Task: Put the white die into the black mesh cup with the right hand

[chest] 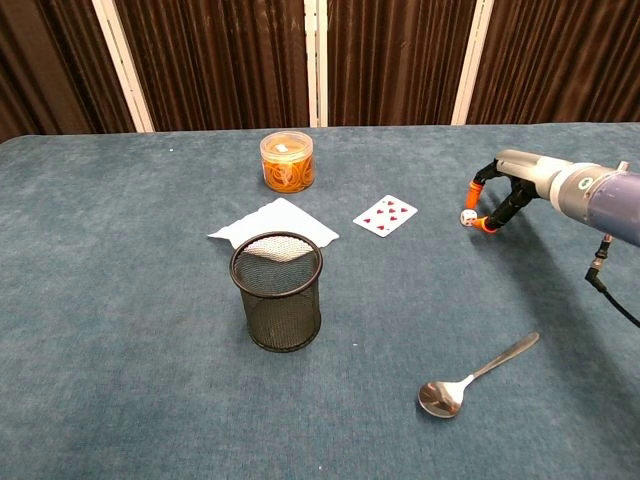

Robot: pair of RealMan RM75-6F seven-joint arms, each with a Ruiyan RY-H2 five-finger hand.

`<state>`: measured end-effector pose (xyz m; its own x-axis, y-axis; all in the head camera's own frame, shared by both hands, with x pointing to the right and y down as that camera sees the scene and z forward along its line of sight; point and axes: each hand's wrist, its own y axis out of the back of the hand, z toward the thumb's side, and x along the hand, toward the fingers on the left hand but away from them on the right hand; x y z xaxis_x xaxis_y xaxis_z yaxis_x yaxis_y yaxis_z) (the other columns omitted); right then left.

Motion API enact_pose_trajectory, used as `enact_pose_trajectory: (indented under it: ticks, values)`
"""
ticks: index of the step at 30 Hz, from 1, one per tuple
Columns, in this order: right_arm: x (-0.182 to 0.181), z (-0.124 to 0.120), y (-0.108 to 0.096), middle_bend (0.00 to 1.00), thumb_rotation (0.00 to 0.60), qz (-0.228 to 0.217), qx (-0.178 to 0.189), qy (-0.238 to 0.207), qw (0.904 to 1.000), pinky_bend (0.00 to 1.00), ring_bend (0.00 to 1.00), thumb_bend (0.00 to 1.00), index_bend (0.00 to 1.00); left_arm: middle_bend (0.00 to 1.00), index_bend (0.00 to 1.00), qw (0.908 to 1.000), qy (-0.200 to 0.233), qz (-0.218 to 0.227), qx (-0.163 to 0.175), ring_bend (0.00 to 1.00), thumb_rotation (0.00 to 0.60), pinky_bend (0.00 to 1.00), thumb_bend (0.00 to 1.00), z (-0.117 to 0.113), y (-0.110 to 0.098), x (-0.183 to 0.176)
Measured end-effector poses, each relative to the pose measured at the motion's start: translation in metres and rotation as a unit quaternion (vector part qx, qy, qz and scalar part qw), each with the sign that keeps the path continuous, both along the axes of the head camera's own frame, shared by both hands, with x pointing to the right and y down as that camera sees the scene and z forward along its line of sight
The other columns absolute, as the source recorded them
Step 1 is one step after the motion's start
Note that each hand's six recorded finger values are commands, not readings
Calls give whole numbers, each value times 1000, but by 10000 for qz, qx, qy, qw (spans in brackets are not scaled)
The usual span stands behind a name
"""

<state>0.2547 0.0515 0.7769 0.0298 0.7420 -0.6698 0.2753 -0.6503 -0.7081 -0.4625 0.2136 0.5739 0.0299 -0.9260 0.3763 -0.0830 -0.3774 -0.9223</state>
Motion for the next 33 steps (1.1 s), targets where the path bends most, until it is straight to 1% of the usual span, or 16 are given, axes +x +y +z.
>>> enact_pose_trajectory:
  ticks: [4,6,10,14,17,22,25,28,33]
  values:
    - [0,4,1,161,600,35,-28,-21,10000,0,0,314,507,0,0,10000,8,-4,-15,0,600,0,46,1,0,0]
    - [-1,6,2,179,600,43,-30,-28,10000,0,0,348,543,0,0,10000,12,6,-32,0,600,0,46,2,1,0]
    - [-2,9,2,216,600,66,-8,-36,10000,0,0,373,599,0,0,10000,20,34,-83,0,600,0,46,4,2,2]
    - [-4,9,3,222,600,91,5,-83,9999,0,0,374,609,0,0,9999,32,51,-89,0,600,0,46,5,2,3]
    - [-5,6,1,222,600,86,97,-112,9999,0,0,374,609,0,0,9999,31,58,-86,0,600,0,46,5,2,4]
    - [-7,-10,-6,221,600,41,364,-212,9991,0,0,372,608,0,0,10000,36,66,-50,0,600,0,46,3,2,4]
    - [-11,-24,-8,219,600,-1,536,-344,9980,0,0,371,609,0,0,10000,15,76,-37,0,600,0,46,3,2,4]
    - [-20,-41,-6,216,600,-49,671,-588,9960,0,0,370,610,0,0,10000,7,72,-69,0,600,0,46,5,2,4]
    - [-47,-80,5,209,600,-195,823,-1182,9894,0,0,370,609,0,0,9999,-20,131,-92,0,600,0,46,7,3,8]
